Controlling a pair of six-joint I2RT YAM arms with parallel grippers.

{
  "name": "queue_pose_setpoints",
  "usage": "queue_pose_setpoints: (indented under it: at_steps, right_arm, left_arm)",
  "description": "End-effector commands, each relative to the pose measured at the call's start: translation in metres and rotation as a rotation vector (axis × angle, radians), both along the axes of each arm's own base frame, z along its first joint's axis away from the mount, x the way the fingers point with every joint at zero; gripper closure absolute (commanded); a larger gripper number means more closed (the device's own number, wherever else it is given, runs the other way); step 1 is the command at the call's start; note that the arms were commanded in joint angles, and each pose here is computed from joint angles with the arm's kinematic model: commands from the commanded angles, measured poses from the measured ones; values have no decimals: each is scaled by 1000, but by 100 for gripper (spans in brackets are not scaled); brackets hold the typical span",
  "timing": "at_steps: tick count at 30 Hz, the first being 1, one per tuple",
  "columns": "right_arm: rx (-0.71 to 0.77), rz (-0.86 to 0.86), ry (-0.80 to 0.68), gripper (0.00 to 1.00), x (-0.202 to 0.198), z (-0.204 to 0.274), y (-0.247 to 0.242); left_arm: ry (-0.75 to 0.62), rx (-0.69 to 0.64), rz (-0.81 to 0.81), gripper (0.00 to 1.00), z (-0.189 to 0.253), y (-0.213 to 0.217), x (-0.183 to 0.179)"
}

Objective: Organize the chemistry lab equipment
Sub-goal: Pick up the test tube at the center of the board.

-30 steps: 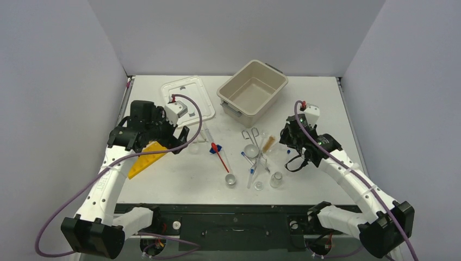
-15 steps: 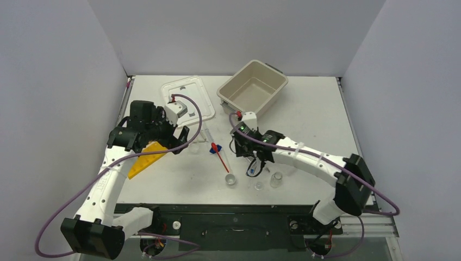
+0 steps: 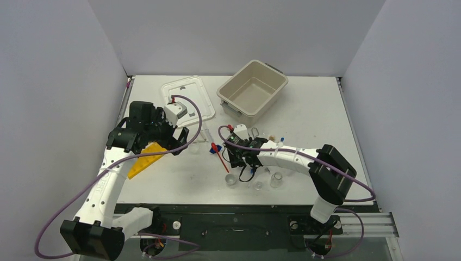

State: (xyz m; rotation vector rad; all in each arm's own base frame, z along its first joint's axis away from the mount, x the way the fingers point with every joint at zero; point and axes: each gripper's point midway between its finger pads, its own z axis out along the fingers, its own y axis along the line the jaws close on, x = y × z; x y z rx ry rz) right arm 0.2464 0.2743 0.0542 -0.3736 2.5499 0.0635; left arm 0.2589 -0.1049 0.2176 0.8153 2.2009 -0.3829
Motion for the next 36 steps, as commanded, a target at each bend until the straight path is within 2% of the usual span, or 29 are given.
queue_pose_setpoints:
  at_steps: [1, 17, 26, 30, 36]
  right_arm:
    - [24, -36, -18, 47, 12, -7, -8]
    - [42, -88, 27, 48, 20, -36, -22]
    - [87, -79, 45, 54, 14, -41, -4]
    - [93, -90, 25, 63, 16, -36, -5]
    - [105, -91, 13, 94, 22, -29, 2]
  left_arm:
    - [-35, -10, -13, 3, 11, -1, -2]
    - [-65, 8, -3, 3, 16, 3, 1]
    - [-80, 16, -1, 3, 20, 5, 0]
    - [-87, 16, -1, 4, 22, 6, -1]
    - [-83, 0, -6, 3, 22, 3, -4]
